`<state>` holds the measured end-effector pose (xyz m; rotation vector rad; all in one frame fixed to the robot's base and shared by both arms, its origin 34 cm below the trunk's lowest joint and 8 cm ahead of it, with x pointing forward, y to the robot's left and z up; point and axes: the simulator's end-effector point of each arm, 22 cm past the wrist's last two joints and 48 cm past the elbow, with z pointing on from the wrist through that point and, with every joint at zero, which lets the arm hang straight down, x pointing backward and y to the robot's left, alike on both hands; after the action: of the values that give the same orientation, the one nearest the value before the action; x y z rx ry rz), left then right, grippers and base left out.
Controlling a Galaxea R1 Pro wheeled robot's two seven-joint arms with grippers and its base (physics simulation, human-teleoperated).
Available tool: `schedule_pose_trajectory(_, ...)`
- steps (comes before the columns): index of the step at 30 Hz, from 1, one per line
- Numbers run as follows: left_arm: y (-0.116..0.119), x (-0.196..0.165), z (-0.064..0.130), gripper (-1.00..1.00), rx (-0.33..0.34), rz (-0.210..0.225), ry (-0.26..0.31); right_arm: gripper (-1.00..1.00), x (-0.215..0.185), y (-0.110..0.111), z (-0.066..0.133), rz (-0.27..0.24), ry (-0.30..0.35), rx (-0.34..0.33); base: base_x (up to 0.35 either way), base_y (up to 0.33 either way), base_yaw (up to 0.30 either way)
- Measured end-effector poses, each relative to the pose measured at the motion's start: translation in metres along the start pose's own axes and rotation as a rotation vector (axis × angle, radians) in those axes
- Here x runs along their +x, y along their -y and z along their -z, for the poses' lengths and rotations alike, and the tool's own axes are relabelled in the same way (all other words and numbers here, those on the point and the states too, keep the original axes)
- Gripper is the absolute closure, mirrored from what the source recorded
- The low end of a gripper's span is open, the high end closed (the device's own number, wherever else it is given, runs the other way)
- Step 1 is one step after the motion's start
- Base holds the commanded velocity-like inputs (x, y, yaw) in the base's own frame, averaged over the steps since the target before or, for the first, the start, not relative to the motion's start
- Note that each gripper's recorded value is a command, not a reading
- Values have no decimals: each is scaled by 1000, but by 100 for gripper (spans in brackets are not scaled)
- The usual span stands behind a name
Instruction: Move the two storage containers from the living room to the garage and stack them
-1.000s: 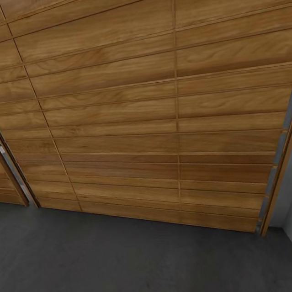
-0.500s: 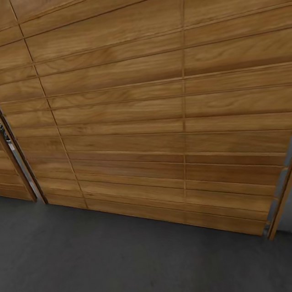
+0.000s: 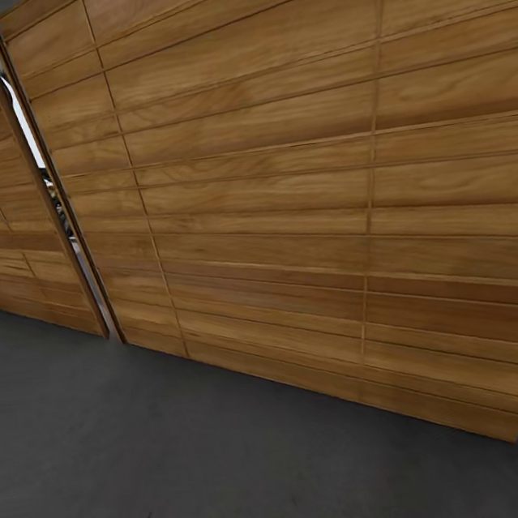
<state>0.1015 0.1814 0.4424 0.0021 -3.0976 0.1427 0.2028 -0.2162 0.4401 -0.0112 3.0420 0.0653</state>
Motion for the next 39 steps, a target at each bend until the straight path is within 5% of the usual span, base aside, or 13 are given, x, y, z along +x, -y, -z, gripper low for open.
schedule_pose_trajectory(5, -2, -28, 0, -100, -3, -1, 60, -100, -4, 0, 0, 3, 10, 1, 0, 0, 291)
schedule_pose_trajectory(7, -5, -67, 4, -100, -7, -3, 138, -100, -10, 0, 0, 8, 28, 1, 0, 0, 291)
schedule_pose_trajectory(8, -7, -97, 8, -100, -12, -5, 186, -100, -43, 0, 2, 12, 121, 1, 0, 0, 291)
schedule_pose_trajectory(9, -6, -168, 28, -100, -14, -5, 331, -100, -51, 0, 3, 12, 140, 1, 0, 0, 291)
schedule_pose_trajectory(11, -8, -229, 55, -100, -19, -5, 443, -100, -97, 0, 9, 51, 240, 4, 0, 0, 291)
schedule_pose_trajectory(16, -16, -251, 67, -100, -29, 7, 561, -100, -114, 1, 13, 61, 281, 6, 0, 0, 291)
schedule_pose_trajectory(27, -31, -241, 65, -100, -49, 51, 629, -100, -137, 42, 22, 72, 381, 57, 0, 0, 291)
schedule_pose_trajectory(39, -32, -242, 66, -100, -52, 53, 638, -100, -138, 45, 23, 80, 386, 60, 0, 0, 291)
